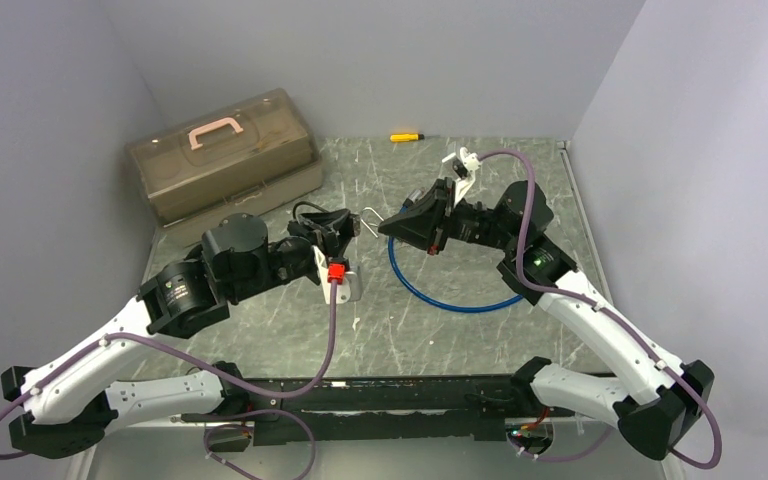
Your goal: Unlock with the key
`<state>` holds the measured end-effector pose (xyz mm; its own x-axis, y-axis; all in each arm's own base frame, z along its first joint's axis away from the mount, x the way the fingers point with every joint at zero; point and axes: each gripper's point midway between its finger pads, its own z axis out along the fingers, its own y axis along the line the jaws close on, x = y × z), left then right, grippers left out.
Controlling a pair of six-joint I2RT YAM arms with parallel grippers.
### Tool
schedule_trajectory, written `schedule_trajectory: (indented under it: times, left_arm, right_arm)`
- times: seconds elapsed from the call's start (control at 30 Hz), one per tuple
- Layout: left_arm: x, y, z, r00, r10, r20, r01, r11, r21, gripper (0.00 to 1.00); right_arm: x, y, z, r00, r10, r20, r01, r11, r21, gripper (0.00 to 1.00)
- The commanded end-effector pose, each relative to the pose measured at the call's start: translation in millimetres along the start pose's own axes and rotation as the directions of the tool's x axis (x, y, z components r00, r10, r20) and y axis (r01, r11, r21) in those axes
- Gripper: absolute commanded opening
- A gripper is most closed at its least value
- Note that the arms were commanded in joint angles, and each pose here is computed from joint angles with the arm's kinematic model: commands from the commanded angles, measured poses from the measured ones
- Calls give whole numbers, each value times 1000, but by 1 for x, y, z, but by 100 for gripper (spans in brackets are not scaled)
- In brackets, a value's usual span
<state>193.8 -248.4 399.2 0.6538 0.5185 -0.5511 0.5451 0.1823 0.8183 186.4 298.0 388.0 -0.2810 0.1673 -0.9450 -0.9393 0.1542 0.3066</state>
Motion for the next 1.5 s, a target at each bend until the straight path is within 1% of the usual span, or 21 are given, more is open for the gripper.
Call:
schedule_trajectory:
  times: [0.0,0.23,0.67,1.47]
  left_arm:
    - [-10,-2,-6,999,-12,49,11,1000,29,0]
    - [-2,-4,-7,1000,1,29,-2,1000,22,0]
    - [4,5,-9,1000,-12,10,13,999,-29,0]
    - [1,8,-10,1000,-9,21,10,1000,-28,0]
  right_arm:
    - [-31,9,5,999,-9,53,9,1000,-10,0]
    - [-41,15,9,998,10,63,-8,1000,-30,0]
    - [-24,23,23,1000,-4,4,4,999,-51,0]
    - [-15,24,29,1000,8,-11,-9,997,-79,0]
